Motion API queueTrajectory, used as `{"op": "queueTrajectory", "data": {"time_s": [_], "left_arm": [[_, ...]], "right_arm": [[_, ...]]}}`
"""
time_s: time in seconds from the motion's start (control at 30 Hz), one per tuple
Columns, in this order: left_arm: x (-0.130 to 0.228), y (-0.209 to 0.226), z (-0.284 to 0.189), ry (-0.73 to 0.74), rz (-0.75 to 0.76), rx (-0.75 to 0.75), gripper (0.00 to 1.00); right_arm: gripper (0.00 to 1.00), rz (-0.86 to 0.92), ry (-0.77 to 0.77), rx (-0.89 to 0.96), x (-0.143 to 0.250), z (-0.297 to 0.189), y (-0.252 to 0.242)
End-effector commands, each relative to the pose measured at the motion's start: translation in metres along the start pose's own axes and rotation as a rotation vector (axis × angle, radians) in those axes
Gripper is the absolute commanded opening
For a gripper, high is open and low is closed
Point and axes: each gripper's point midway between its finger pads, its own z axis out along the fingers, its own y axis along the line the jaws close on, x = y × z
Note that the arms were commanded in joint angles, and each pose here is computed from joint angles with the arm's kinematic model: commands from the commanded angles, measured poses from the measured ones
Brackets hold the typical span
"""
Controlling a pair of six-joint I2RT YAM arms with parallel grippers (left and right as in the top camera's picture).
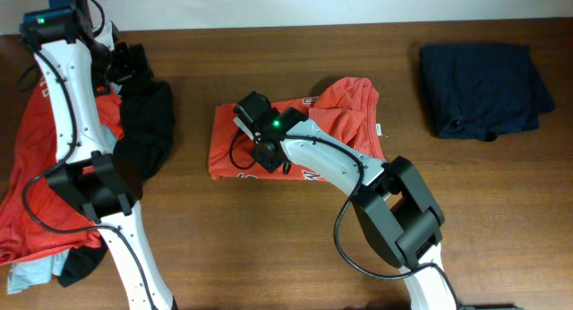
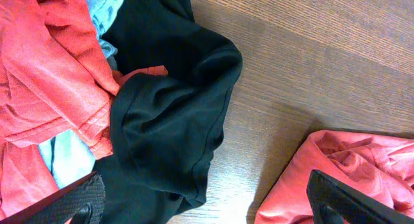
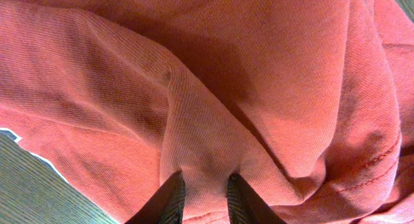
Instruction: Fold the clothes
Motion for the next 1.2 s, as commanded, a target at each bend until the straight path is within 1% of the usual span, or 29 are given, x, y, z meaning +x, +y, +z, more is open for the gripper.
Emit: {"op": "queueTrajectory", "data": {"time_s": [0.0, 0.03, 0.07, 0.27, 0.47, 0.5, 0.53, 0.57, 0.63, 0.83, 1.17], "left_arm": [[-0.004, -0.002, -0.005, -0.023, -0.002, 0.012, 0.99], [-0.004, -0.002, -0.005, -0.022, -0.002, 0.012, 0.99], [-0.004, -0.002, -0.005, -0.022, -0.002, 0.012, 0.99], [-0.004, -0.002, -0.005, -0.023, -0.002, 0.012, 0.99], [-0.006, -0.002, -0.005, -0.027, -0.001, 0.013, 0.99], [-0.006, -0.003, -0.005, -0.030, 0.000, 0.013, 0.99], [-0.007, -0.003, -0.005, -0.033, 0.000, 0.013, 0.99], [-0.008, -0.003, -0.005, -0.035, 0.000, 0.014, 0.99], [-0.009, -0.003, -0.005, -0.040, 0.001, 0.014, 0.99], [-0.010, -0.003, -0.005, -0.045, 0.002, 0.014, 0.99], [-0.010, -0.003, -0.005, -0.044, 0.002, 0.014, 0.99]], "right_arm": [[0.24, 0.005, 0.020, -0.001, 0.005, 0.007, 0.002], [0.17, 0.004, 0.024, -0.004, 0.006, 0.009, 0.003], [0.04, 0.004, 0.026, -0.006, 0.006, 0.010, 0.003], [0.04, 0.004, 0.044, -0.008, 0.010, 0.009, 0.004], [0.05, 0.004, 0.085, -0.040, 0.018, -0.004, 0.008], [0.15, 0.004, 0.085, -0.047, 0.019, -0.004, 0.009], [0.29, 0.004, 0.083, -0.057, 0.018, -0.004, 0.011], [0.36, 0.004, 0.084, -0.069, 0.019, -0.003, 0.013], [0.43, 0.004, 0.087, -0.074, 0.019, -0.001, 0.014], [0.48, 0.005, 0.085, -0.074, 0.018, 0.005, 0.015], [0.48, 0.002, 0.113, -0.077, 0.025, 0.016, 0.017]]}}
